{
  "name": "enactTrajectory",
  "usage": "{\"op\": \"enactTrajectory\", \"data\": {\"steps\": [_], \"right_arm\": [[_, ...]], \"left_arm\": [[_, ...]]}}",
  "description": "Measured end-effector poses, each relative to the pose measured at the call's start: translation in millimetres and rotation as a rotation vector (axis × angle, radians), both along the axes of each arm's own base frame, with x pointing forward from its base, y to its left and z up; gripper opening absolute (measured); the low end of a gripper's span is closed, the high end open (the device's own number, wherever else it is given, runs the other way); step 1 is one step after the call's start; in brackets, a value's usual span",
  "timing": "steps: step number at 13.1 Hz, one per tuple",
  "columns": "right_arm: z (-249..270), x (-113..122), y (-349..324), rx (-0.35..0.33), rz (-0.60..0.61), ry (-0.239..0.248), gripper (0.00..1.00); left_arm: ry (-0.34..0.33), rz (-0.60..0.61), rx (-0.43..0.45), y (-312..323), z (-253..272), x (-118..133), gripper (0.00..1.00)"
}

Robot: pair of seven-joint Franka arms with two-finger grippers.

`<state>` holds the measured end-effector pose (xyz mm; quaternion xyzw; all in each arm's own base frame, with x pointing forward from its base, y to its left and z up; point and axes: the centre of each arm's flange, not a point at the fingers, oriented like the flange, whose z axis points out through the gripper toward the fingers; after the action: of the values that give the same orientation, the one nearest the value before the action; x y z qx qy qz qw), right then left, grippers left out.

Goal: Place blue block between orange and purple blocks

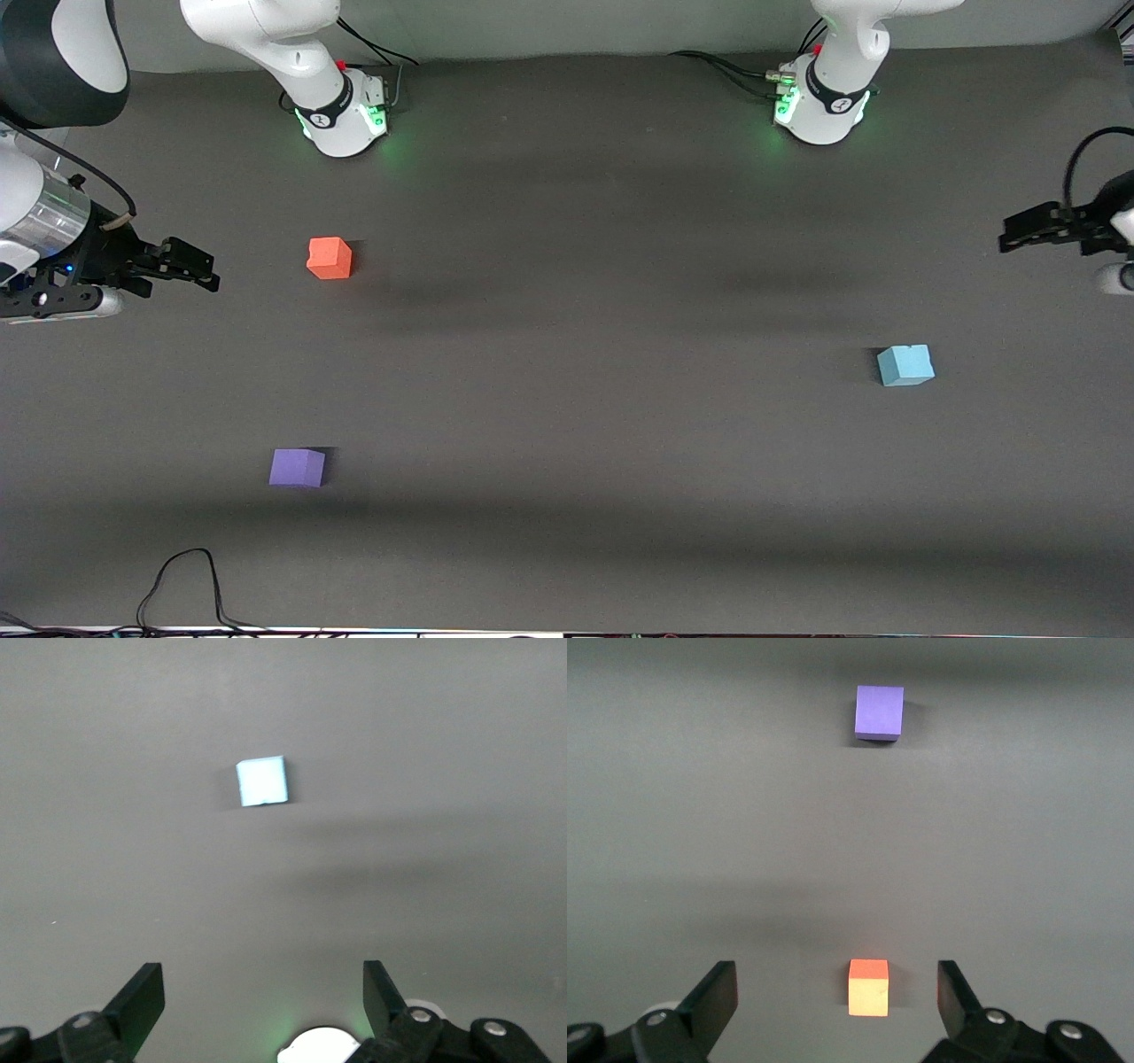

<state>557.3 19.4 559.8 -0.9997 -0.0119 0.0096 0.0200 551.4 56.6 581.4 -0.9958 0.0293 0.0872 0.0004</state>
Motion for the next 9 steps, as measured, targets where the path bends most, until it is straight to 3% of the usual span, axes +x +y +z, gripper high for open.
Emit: {"op": "enactTrajectory", "data": {"steps": [5,9], "right_arm": [[-1,-1,0,0.000,-0.001,0.006,1.00],[-1,-1,0,0.000,-0.001,0.007,1.00]], "left_arm": [[-0.037,-0.001,-0.002,12,-26,-19,1.00],[-0.068,-0.011,0.002,9,-100,-13,1.00]]}}
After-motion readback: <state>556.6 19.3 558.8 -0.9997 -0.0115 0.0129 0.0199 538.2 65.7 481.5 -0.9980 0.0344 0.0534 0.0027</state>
